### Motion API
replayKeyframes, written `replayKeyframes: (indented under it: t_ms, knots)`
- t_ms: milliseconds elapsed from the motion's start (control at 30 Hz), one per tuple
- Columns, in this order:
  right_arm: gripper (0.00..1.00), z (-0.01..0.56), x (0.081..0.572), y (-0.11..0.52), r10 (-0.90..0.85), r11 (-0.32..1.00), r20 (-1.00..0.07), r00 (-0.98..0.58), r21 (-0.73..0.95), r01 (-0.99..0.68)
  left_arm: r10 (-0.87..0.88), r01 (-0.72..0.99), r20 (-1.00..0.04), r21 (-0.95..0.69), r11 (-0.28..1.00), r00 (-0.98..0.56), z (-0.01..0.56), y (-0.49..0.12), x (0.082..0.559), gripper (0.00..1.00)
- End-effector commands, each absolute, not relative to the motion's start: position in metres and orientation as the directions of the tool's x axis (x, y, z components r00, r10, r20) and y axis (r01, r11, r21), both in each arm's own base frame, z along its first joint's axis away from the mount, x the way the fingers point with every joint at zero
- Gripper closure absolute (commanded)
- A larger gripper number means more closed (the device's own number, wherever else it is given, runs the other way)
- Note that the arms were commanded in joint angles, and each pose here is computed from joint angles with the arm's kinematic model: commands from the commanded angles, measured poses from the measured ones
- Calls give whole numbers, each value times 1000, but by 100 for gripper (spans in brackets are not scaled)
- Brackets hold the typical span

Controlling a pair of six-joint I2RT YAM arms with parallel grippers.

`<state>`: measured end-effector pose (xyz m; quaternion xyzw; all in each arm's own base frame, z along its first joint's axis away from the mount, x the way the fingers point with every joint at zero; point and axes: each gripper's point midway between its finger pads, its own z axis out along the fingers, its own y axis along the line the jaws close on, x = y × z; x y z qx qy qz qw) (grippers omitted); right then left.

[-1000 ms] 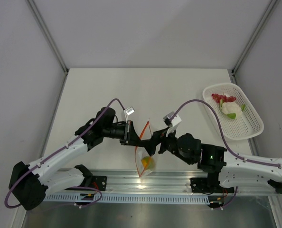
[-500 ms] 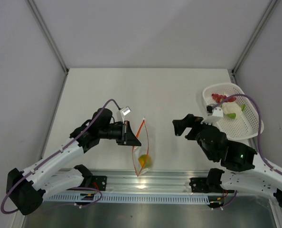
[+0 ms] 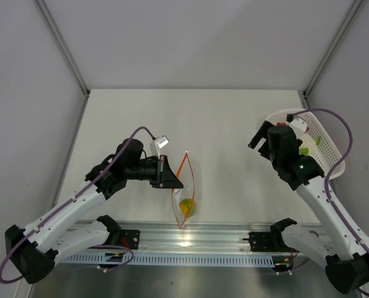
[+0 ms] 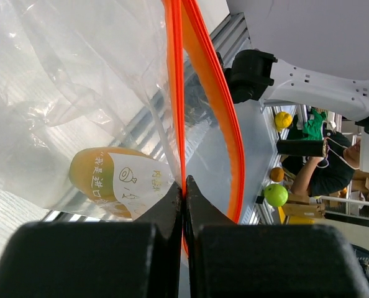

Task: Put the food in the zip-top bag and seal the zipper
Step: Pick up the fake vegetable from the bin.

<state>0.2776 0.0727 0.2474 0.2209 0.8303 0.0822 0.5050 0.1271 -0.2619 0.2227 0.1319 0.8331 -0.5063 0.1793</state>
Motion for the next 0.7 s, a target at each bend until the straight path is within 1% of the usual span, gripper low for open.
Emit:
replayKeyframes:
  t_ms: [0, 67, 100, 167, 200, 233, 267, 300, 367, 400, 433, 500, 533, 600, 667]
  knots:
    - [3, 256, 305, 59, 519, 848, -773, -365, 410, 336, 70, 487, -508, -765, 421, -858, 245, -262, 126, 99]
    - [2, 245, 317, 44, 541, 823, -758, -363, 390, 413, 75, 494, -517, -750, 439, -852, 246, -262, 130, 99]
    - [1, 244, 324, 29, 574, 790, -749, -331, 400, 465, 80, 495, -518, -744, 448, -852, 243, -262, 131, 99]
    - [1, 238, 333, 15, 601, 758, -737, -311, 402, 513, 81, 488, -512, -744, 456, -855, 235, -263, 133, 99]
    - [1, 234, 341, 10, 622, 738, -725, -295, 417, 531, 72, 480, -505, -753, 451, -860, 235, -264, 134, 99]
    - [1, 229, 345, -3, 641, 708, -719, -268, 421, 567, 53, 500, -531, -755, 423, -846, 241, -269, 138, 99]
    - [1, 225, 348, -10, 650, 691, -718, -248, 423, 586, 59, 495, -517, -771, 401, -854, 233, -271, 134, 99]
    - [0, 224, 353, -20, 659, 663, -724, -204, 431, 612, 46, 494, -518, -782, 381, -854, 236, -273, 135, 99]
    - [1, 209, 356, -38, 702, 585, -700, -133, 460, 668, 47, 503, -527, -777, 378, -849, 237, -276, 138, 100]
    - [1, 206, 364, -40, 733, 538, -675, -80, 504, 675, 57, 500, -523, -769, 398, -850, 231, -276, 142, 99]
    - [1, 195, 362, -57, 753, 480, -657, -36, 513, 712, 64, 493, -515, -766, 413, -855, 230, -276, 143, 99]
    - [1, 188, 368, -65, 780, 412, -624, 34, 555, 723, 66, 504, -530, -751, 427, -846, 232, -277, 148, 99]
    - [1, 182, 372, -71, 796, 354, -599, 88, 579, 735, 70, 499, -525, -749, 437, -848, 229, -278, 150, 99]
    - [1, 176, 379, -79, 796, 304, -585, 154, 607, 735, 67, 506, -536, -740, 442, -842, 231, -279, 155, 99]
    - [0, 172, 386, -90, 782, 266, -592, 196, 600, 754, 66, 507, -538, -739, 444, -841, 230, -282, 160, 99]
